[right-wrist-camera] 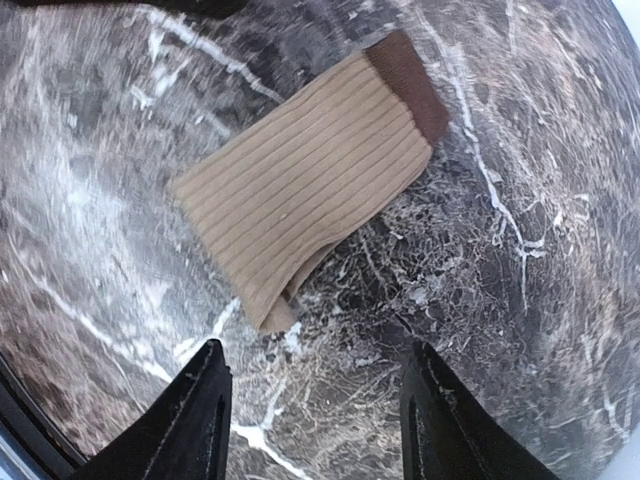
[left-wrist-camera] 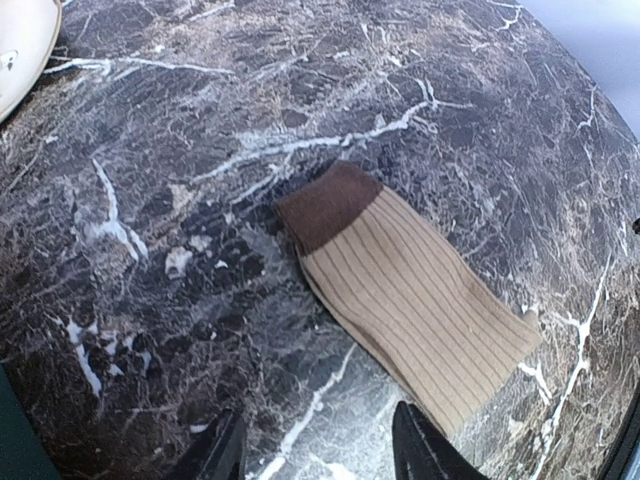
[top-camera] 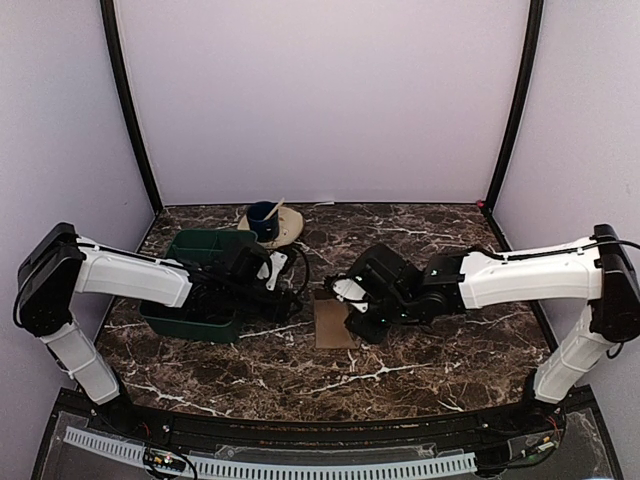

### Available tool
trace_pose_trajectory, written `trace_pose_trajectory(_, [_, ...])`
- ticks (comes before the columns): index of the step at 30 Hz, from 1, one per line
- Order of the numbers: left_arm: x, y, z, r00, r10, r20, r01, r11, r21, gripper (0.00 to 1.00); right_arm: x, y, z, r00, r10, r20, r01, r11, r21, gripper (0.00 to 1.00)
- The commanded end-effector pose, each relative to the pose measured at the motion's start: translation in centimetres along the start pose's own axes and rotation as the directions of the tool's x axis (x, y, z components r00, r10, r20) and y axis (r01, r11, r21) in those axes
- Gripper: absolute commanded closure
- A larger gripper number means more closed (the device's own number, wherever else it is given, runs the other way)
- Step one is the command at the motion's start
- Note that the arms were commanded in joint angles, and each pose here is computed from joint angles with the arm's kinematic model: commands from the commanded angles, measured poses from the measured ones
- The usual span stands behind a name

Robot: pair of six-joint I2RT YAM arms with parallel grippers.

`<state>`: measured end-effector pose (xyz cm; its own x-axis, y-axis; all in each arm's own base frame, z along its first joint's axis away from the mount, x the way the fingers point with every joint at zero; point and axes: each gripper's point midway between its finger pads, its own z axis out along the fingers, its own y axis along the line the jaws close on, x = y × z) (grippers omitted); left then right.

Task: Roll the socks
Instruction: Pick up the sock from the center of the board.

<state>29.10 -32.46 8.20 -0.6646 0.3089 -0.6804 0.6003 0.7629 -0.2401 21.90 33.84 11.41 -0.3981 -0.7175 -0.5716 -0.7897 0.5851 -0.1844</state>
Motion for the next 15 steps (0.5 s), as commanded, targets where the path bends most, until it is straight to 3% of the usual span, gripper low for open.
trace_pose_trajectory(1, [-0.3,-1.0,-1.3,0.999,-0.012,0.038,0.011,1.0,0.029,0.48,1.0,2.4,0.7,0.976,-0.206,-0.073,0.201,0.977,-0.066,0.47])
trace_pose_trajectory(4, [-0.1,-1.0,-1.7,0.998,-0.029,0.051,0.027,0.999,0.033,0.48,2.5,3.4,1.9,0.948,-0.289,-0.136,0.279,0.956,-0.09,0.46])
trace_pose_trajectory(15, [0.3,-0.7,-2.4,0.996,-0.032,0.08,0.03,0.999,0.028,0.48,2.9,4.3,4.4,0.898,-0.401,-0.18,0.386,0.915,-0.116,0.45])
